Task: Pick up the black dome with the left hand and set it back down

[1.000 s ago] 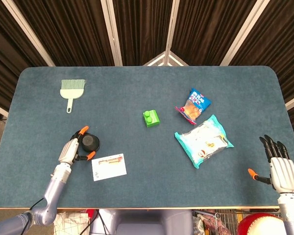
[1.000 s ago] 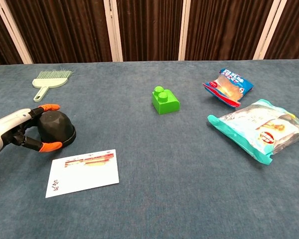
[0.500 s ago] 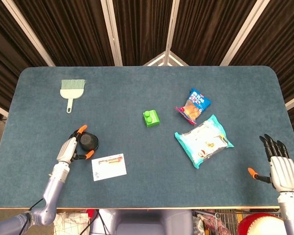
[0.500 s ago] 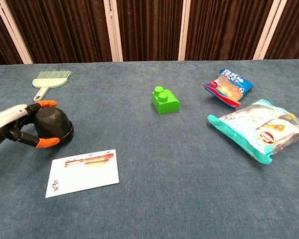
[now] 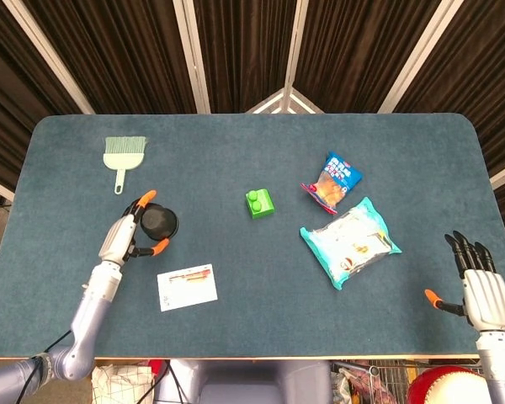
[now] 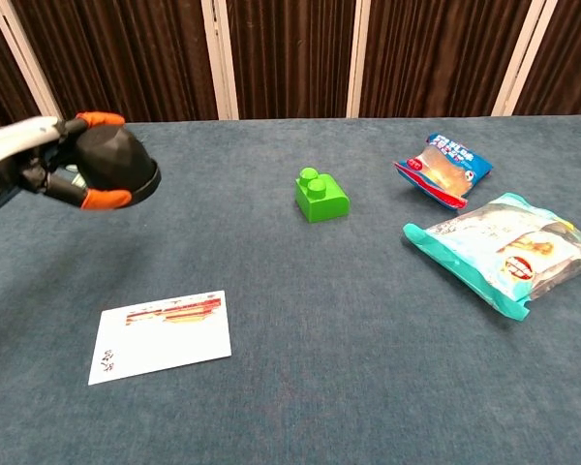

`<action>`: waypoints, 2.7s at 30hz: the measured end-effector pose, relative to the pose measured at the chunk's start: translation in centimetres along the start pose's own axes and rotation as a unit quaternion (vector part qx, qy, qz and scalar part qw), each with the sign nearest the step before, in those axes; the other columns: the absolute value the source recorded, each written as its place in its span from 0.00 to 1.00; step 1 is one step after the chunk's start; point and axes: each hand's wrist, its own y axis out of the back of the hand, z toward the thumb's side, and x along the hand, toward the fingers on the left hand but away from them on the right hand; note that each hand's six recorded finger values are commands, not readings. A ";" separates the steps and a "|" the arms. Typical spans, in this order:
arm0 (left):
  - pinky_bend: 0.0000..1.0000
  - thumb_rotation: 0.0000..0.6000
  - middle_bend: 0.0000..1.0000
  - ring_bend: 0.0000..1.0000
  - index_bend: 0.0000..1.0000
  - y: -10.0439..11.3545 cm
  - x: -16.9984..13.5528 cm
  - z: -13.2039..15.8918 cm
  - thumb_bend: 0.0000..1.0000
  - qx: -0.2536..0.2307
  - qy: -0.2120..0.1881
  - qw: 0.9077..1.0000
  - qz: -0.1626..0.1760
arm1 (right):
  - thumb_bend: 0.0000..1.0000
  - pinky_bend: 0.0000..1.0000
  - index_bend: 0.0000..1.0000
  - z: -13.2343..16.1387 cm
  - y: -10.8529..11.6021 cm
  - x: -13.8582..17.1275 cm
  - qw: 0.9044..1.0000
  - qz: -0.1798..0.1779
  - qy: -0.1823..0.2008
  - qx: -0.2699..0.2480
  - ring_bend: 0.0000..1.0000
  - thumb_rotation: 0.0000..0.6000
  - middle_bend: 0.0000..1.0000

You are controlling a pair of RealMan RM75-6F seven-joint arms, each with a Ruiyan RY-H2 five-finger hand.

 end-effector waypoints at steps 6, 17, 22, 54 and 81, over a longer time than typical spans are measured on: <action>0.00 1.00 0.36 0.00 0.07 0.1 1.0 3.7 0.53 0.003 -0.005 1.000 -0.017 | 0.21 0.01 0.00 -0.1 0.0 0.0 1.000 0.001 0.001 0.000 0.11 1.00 0.01; 0.00 1.00 0.35 0.00 0.08 0.4 0.8 12.6 0.53 -0.082 -0.040 0.994 -0.054 | 0.21 0.01 0.00 -0.2 0.1 -0.1 1.000 -0.002 0.000 -0.002 0.11 1.00 0.01; 0.00 1.00 0.36 0.00 0.08 2.7 -0.6 15.9 0.53 -0.100 -0.073 0.991 -0.042 | 0.21 0.01 0.00 -0.4 0.6 0.1 1.000 -0.010 -0.003 -0.007 0.11 1.00 0.01; 0.00 1.00 0.36 0.00 0.16 6.3 -4.2 17.4 0.53 -0.111 -0.115 0.987 -0.027 | 0.21 0.01 0.00 0.0 0.2 0.0 1.000 -0.003 0.003 -0.006 0.11 1.00 0.01; 0.00 1.00 0.36 0.00 0.19 2.7 -4.4 14.3 0.53 -0.107 -0.087 0.990 -0.037 | 0.21 0.01 0.00 0.3 0.0 0.3 1.000 0.000 0.008 -0.006 0.11 1.00 0.01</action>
